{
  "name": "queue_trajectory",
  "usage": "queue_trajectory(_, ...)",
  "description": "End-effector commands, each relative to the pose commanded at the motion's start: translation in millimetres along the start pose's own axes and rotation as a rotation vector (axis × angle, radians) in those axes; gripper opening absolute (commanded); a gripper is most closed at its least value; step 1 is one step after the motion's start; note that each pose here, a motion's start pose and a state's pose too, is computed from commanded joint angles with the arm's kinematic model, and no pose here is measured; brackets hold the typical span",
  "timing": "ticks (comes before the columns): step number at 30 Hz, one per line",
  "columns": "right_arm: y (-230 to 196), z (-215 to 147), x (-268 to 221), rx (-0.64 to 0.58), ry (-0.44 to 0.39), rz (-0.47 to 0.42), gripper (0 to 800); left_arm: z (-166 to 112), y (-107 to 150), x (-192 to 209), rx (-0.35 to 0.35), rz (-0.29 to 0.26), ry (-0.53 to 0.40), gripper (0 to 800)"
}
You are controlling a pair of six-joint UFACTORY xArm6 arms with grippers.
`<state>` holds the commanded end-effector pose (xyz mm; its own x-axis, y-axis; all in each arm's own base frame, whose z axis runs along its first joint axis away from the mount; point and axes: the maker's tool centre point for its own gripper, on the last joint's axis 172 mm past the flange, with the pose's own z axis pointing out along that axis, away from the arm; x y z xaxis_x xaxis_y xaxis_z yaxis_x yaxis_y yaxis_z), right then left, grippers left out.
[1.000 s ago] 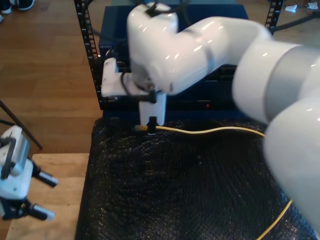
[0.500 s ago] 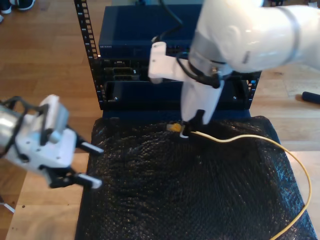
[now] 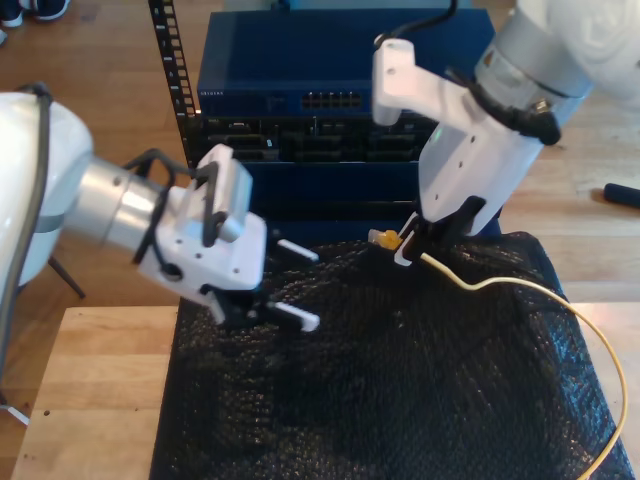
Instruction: Grab the cable and plug it in
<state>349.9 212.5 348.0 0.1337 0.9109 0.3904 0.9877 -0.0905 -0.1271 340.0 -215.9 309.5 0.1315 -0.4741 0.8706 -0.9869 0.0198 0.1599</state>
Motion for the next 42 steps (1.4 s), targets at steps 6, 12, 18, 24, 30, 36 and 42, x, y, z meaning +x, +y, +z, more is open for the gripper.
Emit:
queue_trajectory(6, 0, 1, 0, 0.004, 0.002, 0.001, 6, -6, -14, 26, 0.027, 0.019, 0.054, 800)
queue_trajectory(12, -2, 2, 5, 0.011, 0.015, 0.001, 6, -11, -19, 44, 0.043, 0.038, 0.090, 800)
queue_trajectory(18, -2, 2, 5, 0.011, 0.015, 0.002, 8, -6, -13, 51, 0.019, 0.050, 0.098, 794)
queue_trajectory(24, -2, 3, 4, 0.014, 0.014, 0.002, 9, 7, 8, 62, -0.055, 0.056, 0.111, 738)
queue_trajectory(30, -3, 5, 3, 0.018, 0.014, 0.005, 10, 8, 11, 61, -0.070, 0.020, 0.112, 626)
queue_trajectory(36, -3, 6, 3, 0.019, 0.013, 0.006, 10, 7, 8, 60, -0.060, 0.001, 0.109, 462)
queue_trajectory(42, -3, 6, 3, 0.020, 0.013, 0.005, 11, 6, 7, 60, -0.057, -0.014, 0.108, 325)
